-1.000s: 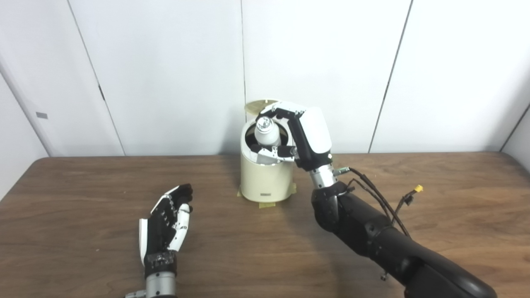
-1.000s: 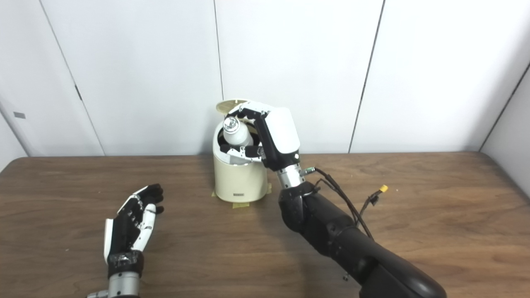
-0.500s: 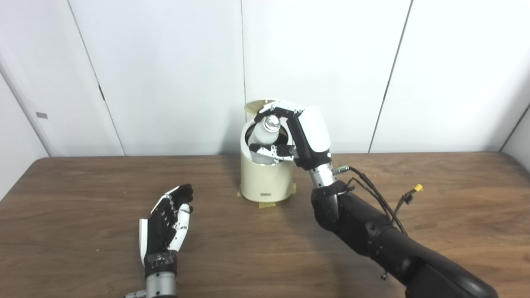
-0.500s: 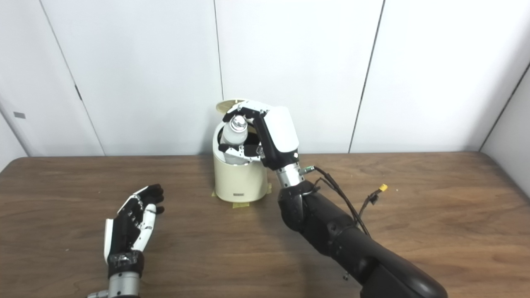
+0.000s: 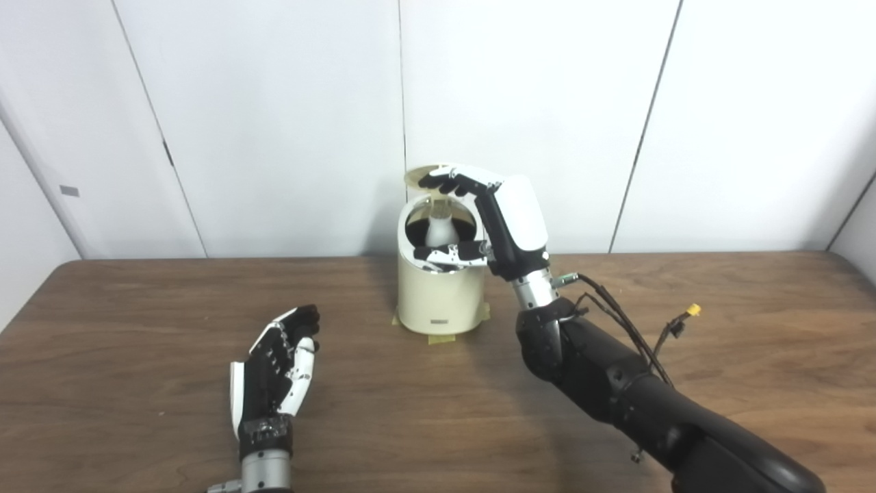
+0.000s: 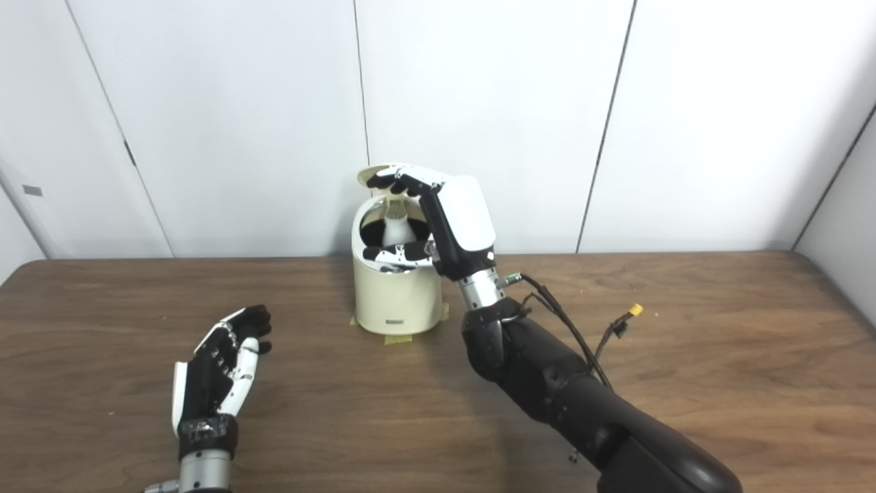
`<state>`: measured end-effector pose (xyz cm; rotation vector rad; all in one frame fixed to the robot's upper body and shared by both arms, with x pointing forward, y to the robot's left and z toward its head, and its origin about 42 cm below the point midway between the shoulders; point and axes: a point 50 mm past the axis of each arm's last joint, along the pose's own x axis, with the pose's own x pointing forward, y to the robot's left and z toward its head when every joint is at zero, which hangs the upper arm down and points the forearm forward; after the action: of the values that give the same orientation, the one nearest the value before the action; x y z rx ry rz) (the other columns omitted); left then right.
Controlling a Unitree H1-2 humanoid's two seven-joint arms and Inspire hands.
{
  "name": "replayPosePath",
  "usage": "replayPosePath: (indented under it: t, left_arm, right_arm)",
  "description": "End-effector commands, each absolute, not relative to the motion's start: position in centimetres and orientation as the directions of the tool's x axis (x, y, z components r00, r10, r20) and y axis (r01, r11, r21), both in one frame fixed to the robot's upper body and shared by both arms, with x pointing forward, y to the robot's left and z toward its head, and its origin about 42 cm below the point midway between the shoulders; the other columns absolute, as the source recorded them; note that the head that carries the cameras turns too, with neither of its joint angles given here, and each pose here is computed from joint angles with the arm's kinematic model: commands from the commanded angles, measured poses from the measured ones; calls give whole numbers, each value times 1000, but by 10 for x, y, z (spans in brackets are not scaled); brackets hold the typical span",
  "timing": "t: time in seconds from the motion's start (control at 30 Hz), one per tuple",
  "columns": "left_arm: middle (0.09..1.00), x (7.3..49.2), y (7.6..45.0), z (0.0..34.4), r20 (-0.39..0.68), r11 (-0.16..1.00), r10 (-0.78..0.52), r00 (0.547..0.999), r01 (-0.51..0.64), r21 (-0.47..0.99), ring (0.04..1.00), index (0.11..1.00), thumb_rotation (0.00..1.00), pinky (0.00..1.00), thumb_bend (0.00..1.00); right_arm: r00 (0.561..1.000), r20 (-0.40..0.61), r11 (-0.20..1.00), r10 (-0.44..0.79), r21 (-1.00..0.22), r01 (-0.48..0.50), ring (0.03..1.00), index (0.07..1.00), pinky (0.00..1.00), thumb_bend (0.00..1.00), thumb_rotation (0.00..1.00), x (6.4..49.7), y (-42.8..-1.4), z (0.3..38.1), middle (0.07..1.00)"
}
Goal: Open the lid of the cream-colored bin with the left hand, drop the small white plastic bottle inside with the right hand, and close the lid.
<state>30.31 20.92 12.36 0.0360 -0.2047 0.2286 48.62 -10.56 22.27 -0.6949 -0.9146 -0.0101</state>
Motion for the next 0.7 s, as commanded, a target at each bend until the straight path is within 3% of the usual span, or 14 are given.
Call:
replayPosePath:
  t: [0.0,0.23,0.33,0.43,0.53,0.67]
  left_arm:
    - [740,293,207,102,141,973,224,964,-229,20,749,723,432,688,168]
    - [740,292,207,101,140,973,223,965,-229,22,751,725,435,693,167]
    - [739,292,208,102,141,974,223,965,-228,18,749,725,433,691,164]
    - [743,293,208,102,138,974,223,965,-227,11,751,728,431,698,169]
    - [747,294,209,101,141,974,222,965,-227,23,751,731,436,698,172]
    - [745,294,210,101,144,973,221,965,-228,32,747,728,443,691,172]
  right_arm:
    - [565,782,810,263,-497,312,573,619,493,918,143,494,-107,252,616]
    - [560,789,815,252,-485,317,567,612,486,878,177,492,-108,252,613]
    - [575,795,856,192,-422,299,549,587,473,813,231,486,-110,252,593]
    - [586,803,910,107,-317,268,508,544,440,782,221,474,-112,256,551]
    - [594,803,945,50,-230,231,466,495,416,574,164,464,-114,261,506]
    - [584,811,970,-11,-133,204,453,486,400,520,154,451,-119,270,496]
